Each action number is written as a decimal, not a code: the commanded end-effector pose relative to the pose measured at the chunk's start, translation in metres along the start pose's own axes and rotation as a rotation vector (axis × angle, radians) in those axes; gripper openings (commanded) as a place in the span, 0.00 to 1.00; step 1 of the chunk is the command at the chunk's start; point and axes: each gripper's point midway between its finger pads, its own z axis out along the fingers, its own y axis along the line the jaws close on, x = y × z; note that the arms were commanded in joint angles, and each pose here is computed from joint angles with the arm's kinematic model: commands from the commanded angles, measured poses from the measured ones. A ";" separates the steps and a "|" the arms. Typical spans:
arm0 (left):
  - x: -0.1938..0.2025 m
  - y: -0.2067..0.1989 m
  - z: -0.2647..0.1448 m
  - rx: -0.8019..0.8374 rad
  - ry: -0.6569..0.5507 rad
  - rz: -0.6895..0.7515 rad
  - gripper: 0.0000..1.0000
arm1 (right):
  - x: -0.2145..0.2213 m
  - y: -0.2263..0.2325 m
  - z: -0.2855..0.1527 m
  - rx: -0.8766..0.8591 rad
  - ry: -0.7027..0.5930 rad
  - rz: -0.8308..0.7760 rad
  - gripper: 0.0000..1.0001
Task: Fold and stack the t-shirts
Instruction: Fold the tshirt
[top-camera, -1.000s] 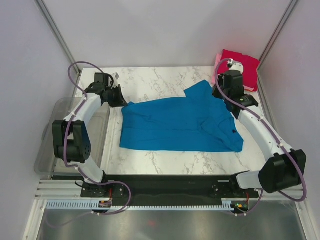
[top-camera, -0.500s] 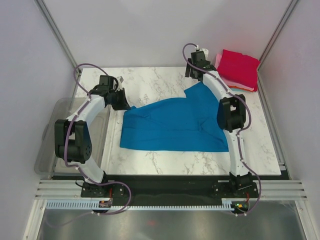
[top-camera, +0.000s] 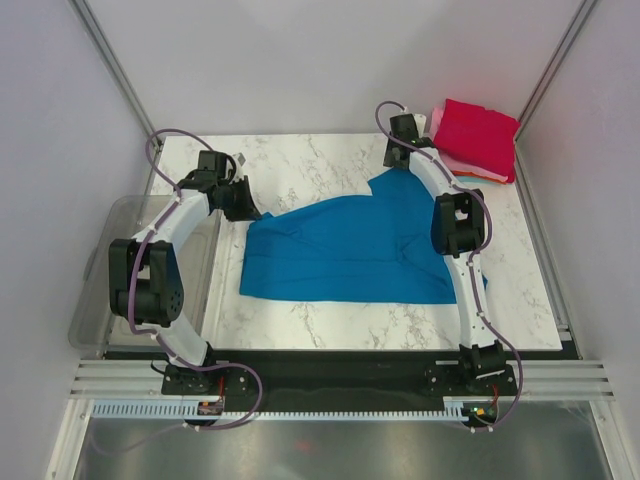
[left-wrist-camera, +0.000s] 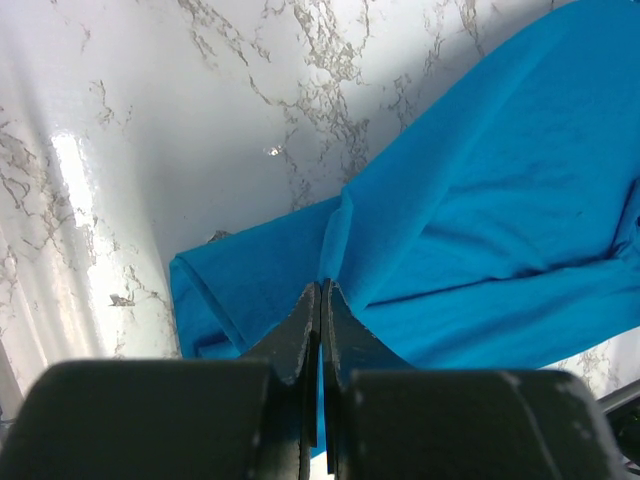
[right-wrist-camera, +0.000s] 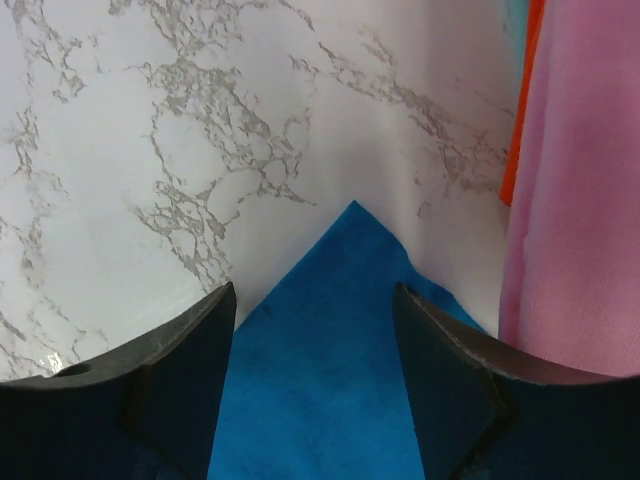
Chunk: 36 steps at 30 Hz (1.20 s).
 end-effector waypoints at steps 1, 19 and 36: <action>-0.010 -0.012 -0.014 0.035 -0.040 -0.016 0.02 | 0.012 -0.003 0.008 0.015 0.035 0.022 0.70; -0.012 -0.012 -0.014 0.028 -0.049 -0.013 0.02 | 0.004 -0.005 -0.013 -0.017 0.040 0.017 0.00; -0.021 -0.014 -0.031 0.005 -0.105 0.006 0.02 | -0.017 -0.042 -0.186 -0.150 -0.096 0.035 0.00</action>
